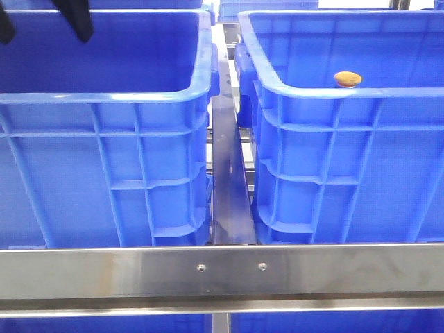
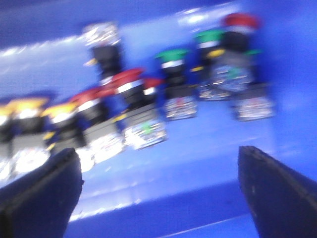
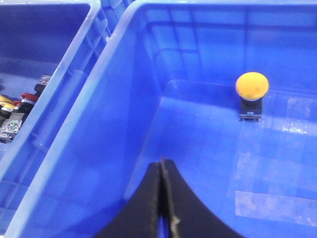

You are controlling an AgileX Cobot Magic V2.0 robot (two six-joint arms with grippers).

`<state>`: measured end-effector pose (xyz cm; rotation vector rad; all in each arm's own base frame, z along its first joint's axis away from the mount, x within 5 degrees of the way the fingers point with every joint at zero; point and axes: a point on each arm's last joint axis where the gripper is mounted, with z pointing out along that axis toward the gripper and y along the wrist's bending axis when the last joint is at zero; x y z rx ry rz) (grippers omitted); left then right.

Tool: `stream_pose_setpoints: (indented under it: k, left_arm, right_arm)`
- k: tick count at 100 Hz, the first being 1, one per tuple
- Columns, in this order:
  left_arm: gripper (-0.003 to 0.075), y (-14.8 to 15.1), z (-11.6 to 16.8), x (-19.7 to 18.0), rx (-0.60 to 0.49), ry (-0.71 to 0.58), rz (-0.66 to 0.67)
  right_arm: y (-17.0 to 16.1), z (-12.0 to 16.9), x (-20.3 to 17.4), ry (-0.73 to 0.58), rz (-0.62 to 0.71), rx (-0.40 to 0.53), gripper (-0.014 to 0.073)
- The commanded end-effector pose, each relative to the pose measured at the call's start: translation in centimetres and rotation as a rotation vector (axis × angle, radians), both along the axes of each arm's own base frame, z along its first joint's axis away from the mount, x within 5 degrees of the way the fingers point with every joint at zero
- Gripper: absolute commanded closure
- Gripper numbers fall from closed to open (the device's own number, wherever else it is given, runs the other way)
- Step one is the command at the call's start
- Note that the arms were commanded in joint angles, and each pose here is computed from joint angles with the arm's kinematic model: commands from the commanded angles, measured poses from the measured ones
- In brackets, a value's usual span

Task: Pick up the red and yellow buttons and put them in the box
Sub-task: 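Reach the left gripper into the button crate and grasp a red button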

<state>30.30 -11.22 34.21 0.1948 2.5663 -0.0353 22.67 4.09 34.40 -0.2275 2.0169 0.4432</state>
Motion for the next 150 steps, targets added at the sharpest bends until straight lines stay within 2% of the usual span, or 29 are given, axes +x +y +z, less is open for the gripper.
stream_pose_setpoints:
  k: [1,23,44,84,103,113,125,132,139,150]
  left_arm:
    - [0.0121,0.1,1.0,0.4,-0.014,-0.052,0.041]
    - [0.0121,-0.9,-2.6,2.8,0.004,0.029,0.063]
    - [0.0121,-1.7,-5.4,4.6,0.013,0.053,0.051]
    - [0.0121,-2.5,-7.8,6.5,0.002,0.034,0.033]
    - [0.013,-2.4,-7.9,6.7,0.014,0.024,0.027]
    - [0.0225,-2.4,-7.9,6.7,0.017,0.025,0.027]
    - [0.0454,-2.4,-7.9,6.6,0.02,0.026,0.027]
    - [0.0556,-2.4,-7.9,6.6,0.022,0.025,0.026]
    - [0.0605,-2.3,-7.9,6.7,0.03,0.022,0.024]
    - [0.061,-2.3,-7.5,6.5,0.03,0.011,0.023]
  right_arm:
    - [-0.2,1.6,-0.2,-0.072,-0.031,0.023,0.0659]
    - [-0.2,1.6,-0.2,-0.072,-0.031,0.023,0.0659]
    - [-0.2,1.6,-0.2,-0.072,-0.031,0.023,0.0659]
    - [-0.2,1.6,-0.2,-0.072,-0.031,0.023,0.0659]
    - [-0.2,1.6,-0.2,-0.072,-0.031,0.023,0.0659]
    - [-0.2,1.6,-0.2,-0.072,-0.031,0.023,0.0659]
    - [-0.2,1.6,-0.2,-0.072,-0.031,0.023,0.0659]
    - [-0.2,1.6,-0.2,-0.072,-0.031,0.023,0.0659]
    - [-0.2,1.6,-0.2,-0.072,-0.031,0.023,0.0659]
    - [-0.2,1.6,-0.2,-0.072,-0.031,0.023,0.0659]
